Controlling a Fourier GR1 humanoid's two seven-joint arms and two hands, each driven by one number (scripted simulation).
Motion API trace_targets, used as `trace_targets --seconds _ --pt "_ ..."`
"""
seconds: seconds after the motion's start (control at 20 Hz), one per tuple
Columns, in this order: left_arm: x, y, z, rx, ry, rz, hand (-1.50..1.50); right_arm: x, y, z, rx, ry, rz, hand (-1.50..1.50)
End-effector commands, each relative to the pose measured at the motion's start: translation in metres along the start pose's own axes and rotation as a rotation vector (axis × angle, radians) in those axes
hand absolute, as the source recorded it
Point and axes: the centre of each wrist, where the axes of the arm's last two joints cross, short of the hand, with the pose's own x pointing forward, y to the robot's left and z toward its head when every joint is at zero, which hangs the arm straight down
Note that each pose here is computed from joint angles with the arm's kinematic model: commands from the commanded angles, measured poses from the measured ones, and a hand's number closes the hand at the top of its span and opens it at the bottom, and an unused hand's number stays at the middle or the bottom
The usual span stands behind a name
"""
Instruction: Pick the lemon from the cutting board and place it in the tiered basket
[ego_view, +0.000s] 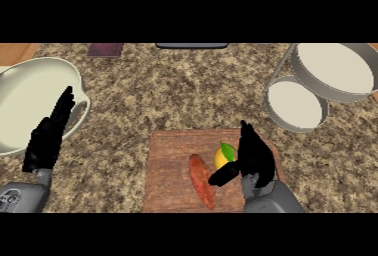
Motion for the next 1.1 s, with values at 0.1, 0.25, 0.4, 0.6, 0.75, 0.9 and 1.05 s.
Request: trace_targets --seconds 0.1,0.25,0.4,0.6,0.75,0.9,1.05 --pt "0.0 0.0 0.001 -0.002 -0.012 0.001 0.0 0.001 0.006 -0.015 0.035 0.194 -0.006 -1.5" --pt "-0.003 0.0 -0.003 -0.01 -0.005 0.005 0.0 0.016 0.001 0.006 0.043 0.171 -0.009 -1.5" --pt "0.005 -0.005 -0.004 -0.012 -0.011 0.007 0.0 0.003 0.028 -0.03 0.064 0.181 -0.02 -1.5" --pt "0.004 -0.004 -0.007 -0.008 -0.001 0.0 0.0 -0.004 0.041 -0.02 0.106 0.198 -0.026 -1.5" --pt "0.002 -0.016 0.001 0.006 -0.013 -0.006 0.0 0.006 0.034 -0.028 0.235 0.108 0.042 1.5" --pt "0.004 0.006 -0.005 -0.007 0.005 -0.009 0.0 0.015 0.032 -0.018 0.129 0.074 0.215 1.5" --pt "0.003 -0.01 0.001 0.009 0.001 0.001 0.0 0.008 0.048 -0.026 0.128 0.077 0.153 1.5"
